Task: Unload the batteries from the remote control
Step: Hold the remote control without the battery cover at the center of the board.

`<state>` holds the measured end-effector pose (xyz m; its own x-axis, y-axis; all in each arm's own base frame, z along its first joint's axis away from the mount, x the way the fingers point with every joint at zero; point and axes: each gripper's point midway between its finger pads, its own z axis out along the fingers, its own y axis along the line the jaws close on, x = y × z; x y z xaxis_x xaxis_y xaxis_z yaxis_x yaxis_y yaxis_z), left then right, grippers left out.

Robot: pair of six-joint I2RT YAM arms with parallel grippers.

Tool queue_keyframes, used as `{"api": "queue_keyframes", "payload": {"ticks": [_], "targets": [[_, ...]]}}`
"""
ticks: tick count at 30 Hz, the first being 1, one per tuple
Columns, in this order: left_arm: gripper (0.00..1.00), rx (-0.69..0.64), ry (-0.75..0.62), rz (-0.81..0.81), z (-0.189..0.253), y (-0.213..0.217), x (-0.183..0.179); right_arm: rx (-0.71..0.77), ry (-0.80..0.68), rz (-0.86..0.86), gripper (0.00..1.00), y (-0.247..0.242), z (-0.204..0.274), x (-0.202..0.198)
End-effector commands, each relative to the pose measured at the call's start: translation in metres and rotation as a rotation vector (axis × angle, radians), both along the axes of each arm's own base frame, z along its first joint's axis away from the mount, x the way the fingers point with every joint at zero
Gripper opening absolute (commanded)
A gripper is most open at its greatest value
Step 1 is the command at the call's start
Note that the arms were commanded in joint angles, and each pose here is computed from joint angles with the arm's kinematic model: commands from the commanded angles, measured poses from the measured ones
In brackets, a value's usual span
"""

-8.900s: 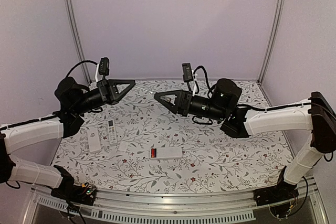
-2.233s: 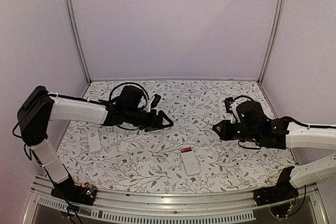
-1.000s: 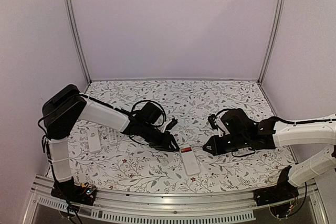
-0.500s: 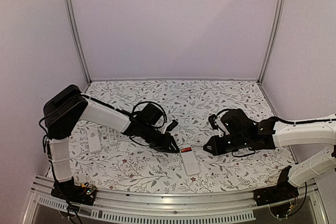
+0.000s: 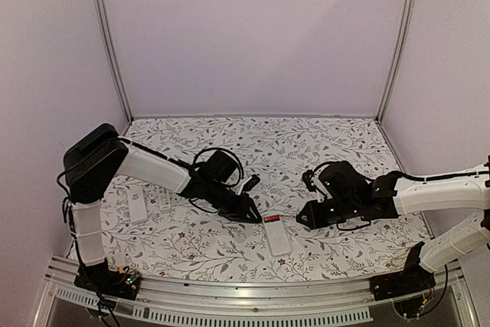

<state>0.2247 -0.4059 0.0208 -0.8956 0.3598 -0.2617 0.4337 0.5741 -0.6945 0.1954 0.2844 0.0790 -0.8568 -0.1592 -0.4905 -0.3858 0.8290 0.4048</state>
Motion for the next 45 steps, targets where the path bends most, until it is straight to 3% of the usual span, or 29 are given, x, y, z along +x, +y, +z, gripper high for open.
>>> {"api": "queue_keyframes", "payload": {"ticks": [1, 45], "targets": [[0.27, -0.001, 0.004, -0.017, -0.003, -0.007, -0.002, -0.03, 0.007, 0.003, 0.0, -0.004, -0.006, -0.003], [0.18, -0.009, 0.042, -0.025, -0.016, -0.018, -0.01, -0.053, -0.053, -0.045, 0.0, -0.005, 0.017, 0.004]]}}
